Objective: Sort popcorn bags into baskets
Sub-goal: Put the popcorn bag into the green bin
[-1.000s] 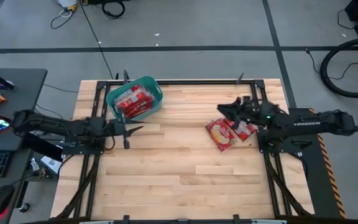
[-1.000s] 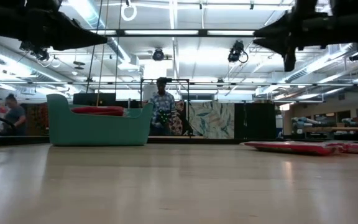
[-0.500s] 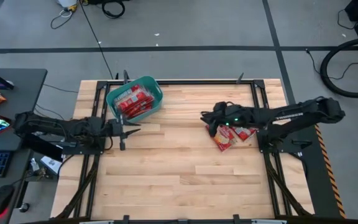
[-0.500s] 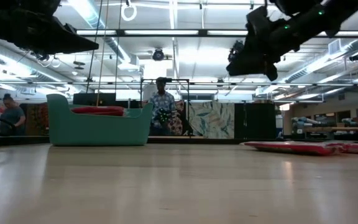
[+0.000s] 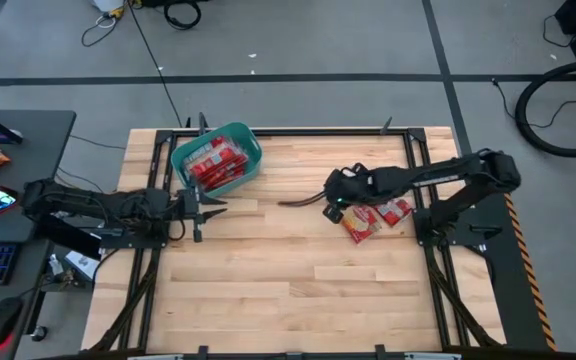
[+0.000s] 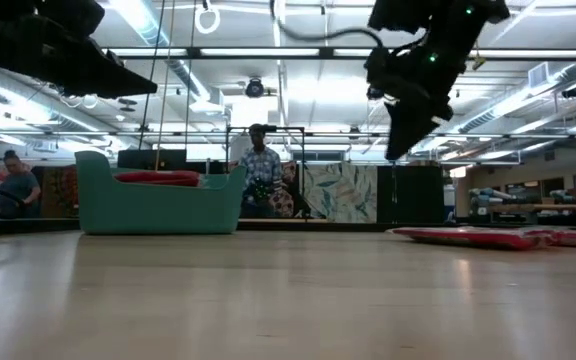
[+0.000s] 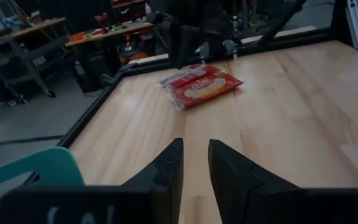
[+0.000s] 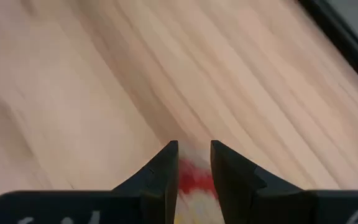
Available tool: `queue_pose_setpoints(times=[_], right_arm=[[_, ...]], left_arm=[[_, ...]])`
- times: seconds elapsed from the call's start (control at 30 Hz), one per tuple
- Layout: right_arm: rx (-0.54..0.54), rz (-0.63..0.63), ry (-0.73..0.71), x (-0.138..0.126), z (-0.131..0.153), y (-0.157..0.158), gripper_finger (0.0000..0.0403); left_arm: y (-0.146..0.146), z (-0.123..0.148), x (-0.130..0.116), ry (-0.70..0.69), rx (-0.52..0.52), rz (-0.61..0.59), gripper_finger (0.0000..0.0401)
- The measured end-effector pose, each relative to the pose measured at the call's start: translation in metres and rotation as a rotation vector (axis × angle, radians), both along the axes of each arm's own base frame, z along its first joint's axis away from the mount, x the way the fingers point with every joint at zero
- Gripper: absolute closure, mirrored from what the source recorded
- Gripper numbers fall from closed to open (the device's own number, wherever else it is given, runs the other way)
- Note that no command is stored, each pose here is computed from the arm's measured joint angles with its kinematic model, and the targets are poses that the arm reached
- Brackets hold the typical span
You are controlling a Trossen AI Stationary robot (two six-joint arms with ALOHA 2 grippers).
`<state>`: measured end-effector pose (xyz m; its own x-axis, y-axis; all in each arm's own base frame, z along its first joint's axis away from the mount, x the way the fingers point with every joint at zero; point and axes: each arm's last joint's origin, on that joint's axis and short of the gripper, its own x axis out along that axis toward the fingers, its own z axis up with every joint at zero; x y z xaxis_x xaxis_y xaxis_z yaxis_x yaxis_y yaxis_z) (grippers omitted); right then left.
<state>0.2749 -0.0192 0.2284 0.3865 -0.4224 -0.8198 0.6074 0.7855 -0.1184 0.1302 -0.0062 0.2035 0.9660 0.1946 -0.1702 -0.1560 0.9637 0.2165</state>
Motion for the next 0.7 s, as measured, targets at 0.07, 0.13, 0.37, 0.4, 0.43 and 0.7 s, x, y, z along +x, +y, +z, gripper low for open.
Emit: queue_pose_setpoints(times=[0.07, 0.13, 0.37, 0.4, 0.43, 0.7], right_arm=[[0.01, -0.015, 0.129, 0.002, -0.003, 0.001, 0.0305], [0.025, -0.045, 0.263, -0.002, -0.011, 0.001, 0.0305], [0.213, -0.06, 0.427, -0.003, -0.04, 0.001, 0.0285], [0.227, -0.063, 0.429, -0.002, -0.042, 0.001, 0.0278], [0.239, -0.068, 0.431, -0.001, -0.044, 0.002, 0.027], [0.246, -0.023, 0.49, 0.024, -0.061, 0.03, 0.0215]], left_arm=[[0.0, -0.001, 0.0, 0.005, -0.01, 0.002, 0.0322], [0.0, -0.001, 0.0, 0.005, -0.023, 0.004, 0.0322], [0.0, -0.003, -0.001, 0.024, -0.021, 0.004, 0.0321], [0.0, -0.003, -0.001, 0.029, -0.021, 0.005, 0.0321], [0.0, -0.003, -0.001, 0.032, -0.02, 0.005, 0.0321], [0.0, -0.004, -0.001, 0.033, -0.019, 0.005, 0.0321]])
